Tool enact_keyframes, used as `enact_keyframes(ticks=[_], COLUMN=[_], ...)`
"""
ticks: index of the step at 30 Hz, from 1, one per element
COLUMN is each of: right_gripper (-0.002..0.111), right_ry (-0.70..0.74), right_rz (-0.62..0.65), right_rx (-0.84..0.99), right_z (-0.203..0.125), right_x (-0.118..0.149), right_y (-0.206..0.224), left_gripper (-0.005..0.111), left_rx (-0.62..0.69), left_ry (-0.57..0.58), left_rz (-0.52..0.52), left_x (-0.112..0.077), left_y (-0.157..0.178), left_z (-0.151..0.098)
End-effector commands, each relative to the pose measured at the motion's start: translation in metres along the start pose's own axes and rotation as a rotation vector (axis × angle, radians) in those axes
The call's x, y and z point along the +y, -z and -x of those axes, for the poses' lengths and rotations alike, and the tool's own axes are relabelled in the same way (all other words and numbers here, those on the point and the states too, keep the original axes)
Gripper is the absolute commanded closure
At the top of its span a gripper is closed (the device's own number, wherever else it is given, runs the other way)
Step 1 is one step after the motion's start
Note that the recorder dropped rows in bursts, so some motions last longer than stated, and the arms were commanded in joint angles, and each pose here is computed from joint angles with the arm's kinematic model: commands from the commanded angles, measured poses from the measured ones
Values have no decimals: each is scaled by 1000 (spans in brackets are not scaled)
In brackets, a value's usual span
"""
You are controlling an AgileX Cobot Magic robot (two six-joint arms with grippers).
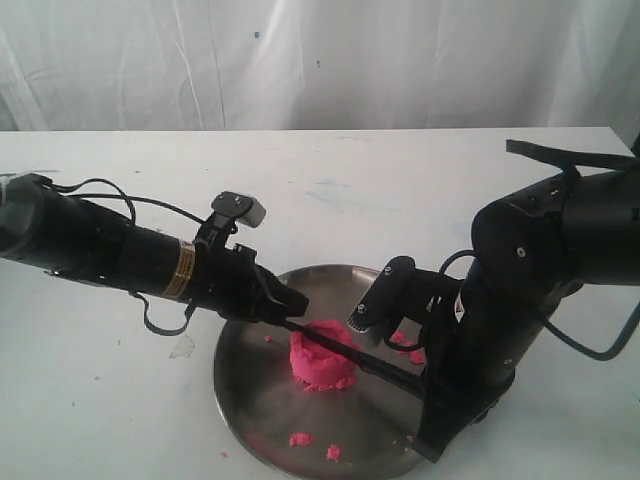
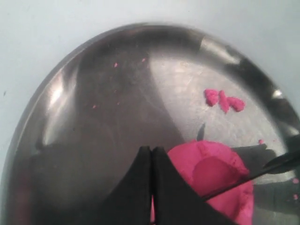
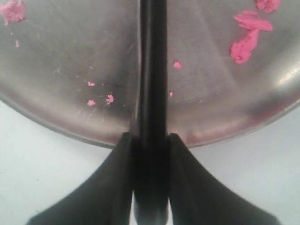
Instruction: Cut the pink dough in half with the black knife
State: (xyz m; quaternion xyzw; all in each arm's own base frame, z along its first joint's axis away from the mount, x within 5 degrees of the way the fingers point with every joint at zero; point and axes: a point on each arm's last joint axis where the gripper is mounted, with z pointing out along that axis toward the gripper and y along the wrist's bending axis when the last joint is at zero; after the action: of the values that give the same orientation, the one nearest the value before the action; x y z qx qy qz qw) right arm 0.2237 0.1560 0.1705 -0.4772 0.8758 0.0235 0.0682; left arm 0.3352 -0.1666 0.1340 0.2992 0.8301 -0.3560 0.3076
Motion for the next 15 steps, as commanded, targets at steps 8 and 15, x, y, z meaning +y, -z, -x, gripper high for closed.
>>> enact_keyframes(ticks=[8, 15], right_gripper=[108, 108], right_ry=[-8, -12], right_rz=[2, 4], right_rx=[-14, -15], right_z=[2, 2], right_x=[0, 0], right_y=[1, 1], left_gripper=[107, 107], left_rx=[-94, -36], left_ry=[26, 72], left_rz=[-74, -25], left_x=[7, 9], left_y=[39, 37], left_z=[18, -5])
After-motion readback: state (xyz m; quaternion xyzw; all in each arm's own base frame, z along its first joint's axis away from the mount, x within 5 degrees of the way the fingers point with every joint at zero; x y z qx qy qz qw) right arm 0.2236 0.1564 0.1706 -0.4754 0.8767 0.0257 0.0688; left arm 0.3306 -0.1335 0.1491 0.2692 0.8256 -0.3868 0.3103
